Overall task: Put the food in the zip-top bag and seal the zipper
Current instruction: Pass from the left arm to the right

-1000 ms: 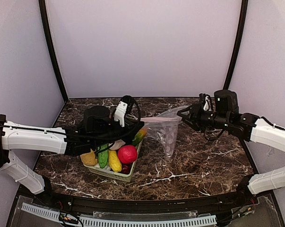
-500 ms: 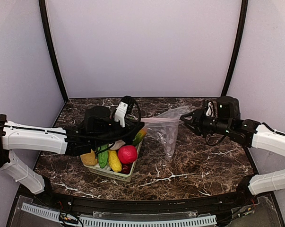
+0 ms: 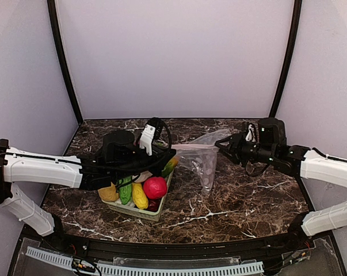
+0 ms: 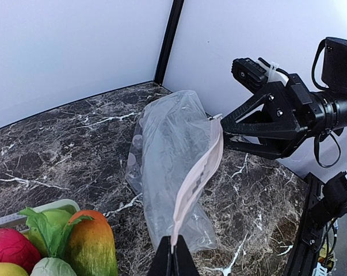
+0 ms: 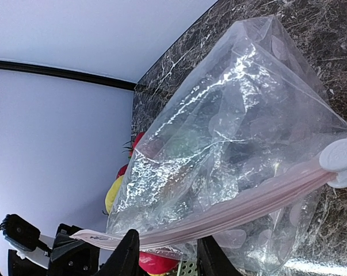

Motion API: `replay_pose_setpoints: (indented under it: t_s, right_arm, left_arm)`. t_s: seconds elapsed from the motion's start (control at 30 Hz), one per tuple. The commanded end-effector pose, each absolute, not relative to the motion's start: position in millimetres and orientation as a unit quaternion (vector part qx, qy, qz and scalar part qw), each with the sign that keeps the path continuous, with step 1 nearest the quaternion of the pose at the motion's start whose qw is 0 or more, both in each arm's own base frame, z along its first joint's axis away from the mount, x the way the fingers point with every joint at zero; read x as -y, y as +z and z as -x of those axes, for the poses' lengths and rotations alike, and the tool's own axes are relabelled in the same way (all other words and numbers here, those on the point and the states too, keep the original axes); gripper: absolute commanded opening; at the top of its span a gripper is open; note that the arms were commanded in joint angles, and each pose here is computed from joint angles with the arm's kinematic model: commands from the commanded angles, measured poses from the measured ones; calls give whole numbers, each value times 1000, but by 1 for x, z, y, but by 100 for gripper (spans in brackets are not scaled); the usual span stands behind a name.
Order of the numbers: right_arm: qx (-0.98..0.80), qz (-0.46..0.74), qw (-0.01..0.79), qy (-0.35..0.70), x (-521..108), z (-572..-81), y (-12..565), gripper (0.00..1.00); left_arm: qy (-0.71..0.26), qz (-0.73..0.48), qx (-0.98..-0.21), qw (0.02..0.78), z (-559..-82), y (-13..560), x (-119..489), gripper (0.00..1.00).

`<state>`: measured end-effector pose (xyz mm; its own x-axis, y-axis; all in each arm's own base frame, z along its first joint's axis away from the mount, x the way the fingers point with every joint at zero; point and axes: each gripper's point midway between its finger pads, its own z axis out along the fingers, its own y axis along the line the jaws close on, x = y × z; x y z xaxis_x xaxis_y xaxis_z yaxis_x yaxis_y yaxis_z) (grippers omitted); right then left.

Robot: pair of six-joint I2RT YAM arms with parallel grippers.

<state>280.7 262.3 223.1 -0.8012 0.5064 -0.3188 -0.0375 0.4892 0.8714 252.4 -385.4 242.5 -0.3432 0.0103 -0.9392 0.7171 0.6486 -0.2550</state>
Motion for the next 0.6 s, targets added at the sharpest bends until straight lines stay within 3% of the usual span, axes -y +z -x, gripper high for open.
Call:
replay_pose_setpoints:
  t_s: [0.0,0.23,0.57]
  right_arm:
    - [-809,-136,280,498,-270,-283,225,33]
    - [-811,-136,275,497,-273,-284,220,32]
    - [-813,-137,265,501,-278,-286,213,22]
  left_arm:
    - [-354,-247,-741,515,-246,242,388,1]
    - [-356,-254,-741,510,-242,237,392,1]
    - [-354,-253,-749,499,-239,225,396,1]
